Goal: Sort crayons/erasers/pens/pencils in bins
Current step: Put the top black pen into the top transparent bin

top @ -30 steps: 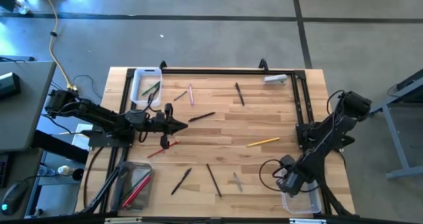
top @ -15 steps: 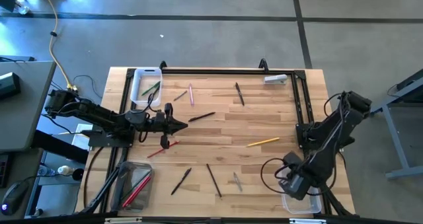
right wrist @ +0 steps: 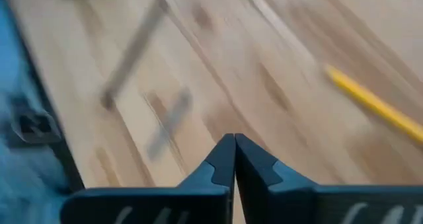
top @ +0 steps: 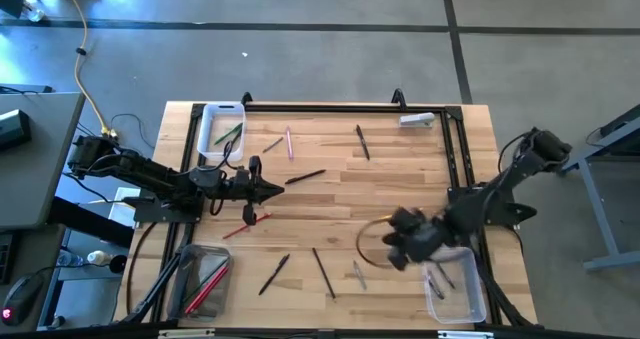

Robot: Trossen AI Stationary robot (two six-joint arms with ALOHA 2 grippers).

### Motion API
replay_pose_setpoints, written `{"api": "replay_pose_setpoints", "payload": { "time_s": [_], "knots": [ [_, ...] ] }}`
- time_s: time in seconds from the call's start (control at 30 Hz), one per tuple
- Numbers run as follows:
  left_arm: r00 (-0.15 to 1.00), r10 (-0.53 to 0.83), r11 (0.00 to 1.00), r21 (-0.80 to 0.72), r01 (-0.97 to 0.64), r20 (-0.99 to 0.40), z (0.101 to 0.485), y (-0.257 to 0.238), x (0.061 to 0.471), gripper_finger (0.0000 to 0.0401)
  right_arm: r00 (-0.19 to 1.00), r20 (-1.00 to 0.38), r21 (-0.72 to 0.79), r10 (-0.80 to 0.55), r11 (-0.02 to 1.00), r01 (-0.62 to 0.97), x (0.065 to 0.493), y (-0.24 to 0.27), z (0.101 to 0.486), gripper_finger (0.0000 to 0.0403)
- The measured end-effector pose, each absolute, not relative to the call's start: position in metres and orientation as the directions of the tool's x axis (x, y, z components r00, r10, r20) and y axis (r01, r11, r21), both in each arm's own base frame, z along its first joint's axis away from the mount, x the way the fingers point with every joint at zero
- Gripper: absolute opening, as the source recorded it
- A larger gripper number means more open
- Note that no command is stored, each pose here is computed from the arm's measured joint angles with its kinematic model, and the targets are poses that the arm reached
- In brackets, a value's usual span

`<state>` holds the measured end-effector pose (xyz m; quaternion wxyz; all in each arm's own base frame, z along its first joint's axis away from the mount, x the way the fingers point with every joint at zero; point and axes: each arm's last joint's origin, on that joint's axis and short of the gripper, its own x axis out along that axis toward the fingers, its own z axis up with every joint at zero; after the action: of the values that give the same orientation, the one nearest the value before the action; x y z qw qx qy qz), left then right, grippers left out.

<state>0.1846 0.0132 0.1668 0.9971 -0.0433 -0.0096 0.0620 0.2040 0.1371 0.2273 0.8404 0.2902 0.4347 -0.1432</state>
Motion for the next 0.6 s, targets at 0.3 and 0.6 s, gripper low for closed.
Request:
{"api": "replay_pose_setpoints", "payload": {
  "time_s": [0.3, 0.6],
  "knots": [
    [0.989, 0.149, 0.985, -0.096, -0.146, 0.022, 0.168, 0.014, 0.185, 0.0, 0.719, -0.67, 0.361, -0.185, 0.766, 0.533, 0.236, 0.04, 0.174, 0.0],
    [0.987, 0.161, 0.982, -0.106, -0.157, 0.022, 0.168, 0.014, 0.185, 0.0, 0.519, -0.713, 0.166, -0.471, 0.606, 0.778, 0.25, -0.063, 0.156, 0.0001]
  ]
}}
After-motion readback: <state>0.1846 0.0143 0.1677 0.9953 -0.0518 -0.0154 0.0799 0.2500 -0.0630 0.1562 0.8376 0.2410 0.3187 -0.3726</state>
